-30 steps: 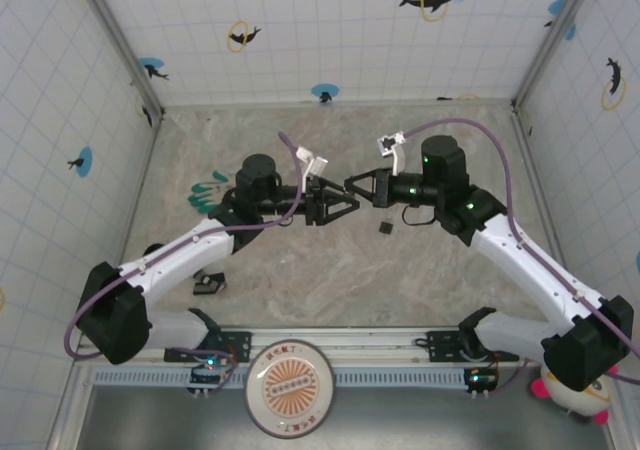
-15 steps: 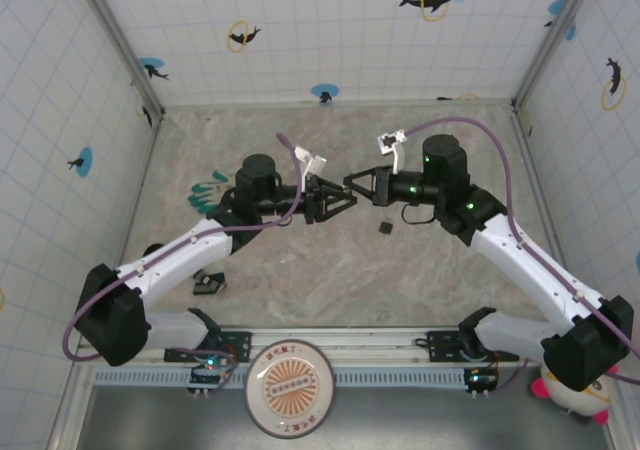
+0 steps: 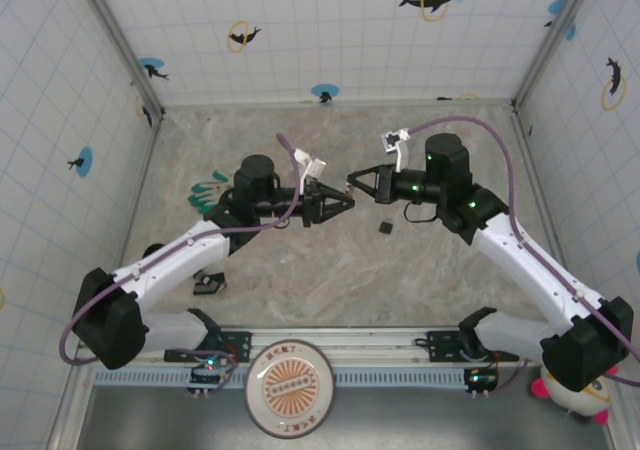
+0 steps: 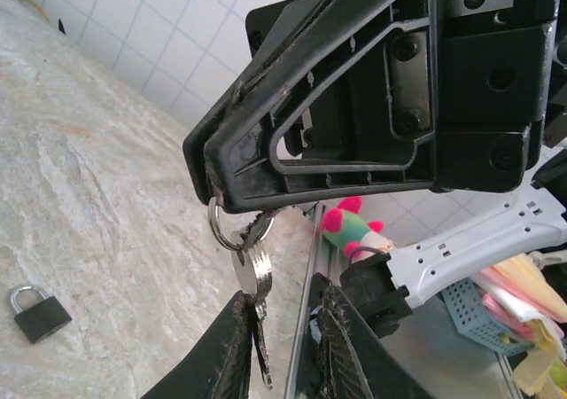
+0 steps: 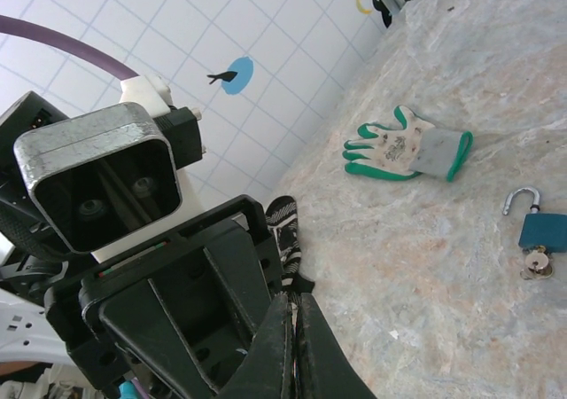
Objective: Unlock with the key
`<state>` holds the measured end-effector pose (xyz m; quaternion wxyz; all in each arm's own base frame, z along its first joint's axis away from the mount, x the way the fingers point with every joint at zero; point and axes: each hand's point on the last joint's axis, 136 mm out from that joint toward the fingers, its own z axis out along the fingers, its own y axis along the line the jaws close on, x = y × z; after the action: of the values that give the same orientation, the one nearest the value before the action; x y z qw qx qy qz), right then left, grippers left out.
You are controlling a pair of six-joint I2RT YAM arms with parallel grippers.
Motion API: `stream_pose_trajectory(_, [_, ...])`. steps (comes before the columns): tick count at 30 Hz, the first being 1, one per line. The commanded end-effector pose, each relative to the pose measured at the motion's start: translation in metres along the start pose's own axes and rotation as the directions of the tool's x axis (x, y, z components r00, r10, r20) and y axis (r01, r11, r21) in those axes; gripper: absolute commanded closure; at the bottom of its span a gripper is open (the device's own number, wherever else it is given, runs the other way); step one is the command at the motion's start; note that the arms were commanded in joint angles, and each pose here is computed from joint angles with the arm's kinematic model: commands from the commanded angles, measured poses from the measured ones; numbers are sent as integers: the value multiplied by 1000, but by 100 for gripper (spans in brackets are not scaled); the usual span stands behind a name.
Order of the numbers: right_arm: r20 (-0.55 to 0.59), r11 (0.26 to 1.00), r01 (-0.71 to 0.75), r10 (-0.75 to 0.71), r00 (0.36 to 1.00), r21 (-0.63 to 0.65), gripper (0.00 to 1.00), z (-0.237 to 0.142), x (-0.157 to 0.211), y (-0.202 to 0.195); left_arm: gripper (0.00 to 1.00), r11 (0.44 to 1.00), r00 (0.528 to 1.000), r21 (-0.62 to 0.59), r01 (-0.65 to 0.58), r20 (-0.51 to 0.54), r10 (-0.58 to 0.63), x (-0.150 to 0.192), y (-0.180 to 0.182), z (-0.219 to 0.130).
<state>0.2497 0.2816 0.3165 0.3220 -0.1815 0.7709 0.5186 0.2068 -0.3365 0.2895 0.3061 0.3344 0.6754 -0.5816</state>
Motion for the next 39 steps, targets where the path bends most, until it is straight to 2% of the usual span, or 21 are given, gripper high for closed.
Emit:
stream_pose_trajectory(1, [-3,1000,18,-18,1000,16,100,-1,0,-3,75,1000,1000,0,-30,3,30,-6,-7,-4])
stream_pose_trajectory(6, [-17,1000,20,-20,1000,22,100,-1,4,-5,75,1000,1000,-12,-25,-4,25,-5,-4,-3])
stream_pose_trajectory(10, [-20,999,26,-25,999,20,100,-2,5,-5,71,1000,1000,-19,-15,-15,15,-2,0,-2])
stream_pose_trajectory(16, [-22,999,29,-28,999,21,100,-2,6,-5,76,1000,1000,-23,-19,-13,18,-4,0,-1])
stream_pose_trajectory(20, [-45,999,13,-11,999,37,100,-1,12,-10,69,1000,1000,-27,-14,-17,14,-3,2,0])
stream_pose_trajectory(23, [-48,999,10,-8,999,38,100,0,13,-11,69,1000,1000,-25,-17,-15,17,-5,1,-1])
stream_pose_trajectory(25, [-49,999,10,-8,999,38,100,0,13,-11,72,1000,1000,-23,-21,-13,20,-6,0,-1])
stream_pose_trajectory(27, [-46,999,11,-9,999,40,100,-1,13,-11,82,1000,1000,-21,-23,-13,23,-6,-1,-1])
stream_pose_trajectory(30, [-42,999,13,-12,999,38,100,-2,12,-10,89,1000,1000,-18,-21,-16,21,-5,-1,0])
stream_pose_trajectory(35, [-38,999,16,-15,999,43,100,-4,12,-10,91,999,1000,-32,-10,-18,9,-2,3,0])
stream_pose_trajectory(38, [-37,999,16,-15,999,43,100,-4,12,-10,85,998,1000,-56,-4,-15,3,-3,7,-1])
stream_pose_trajectory(39, [-37,999,18,-16,999,41,100,-4,12,-9,77,997,1000,-73,-2,-9,1,-4,9,-1])
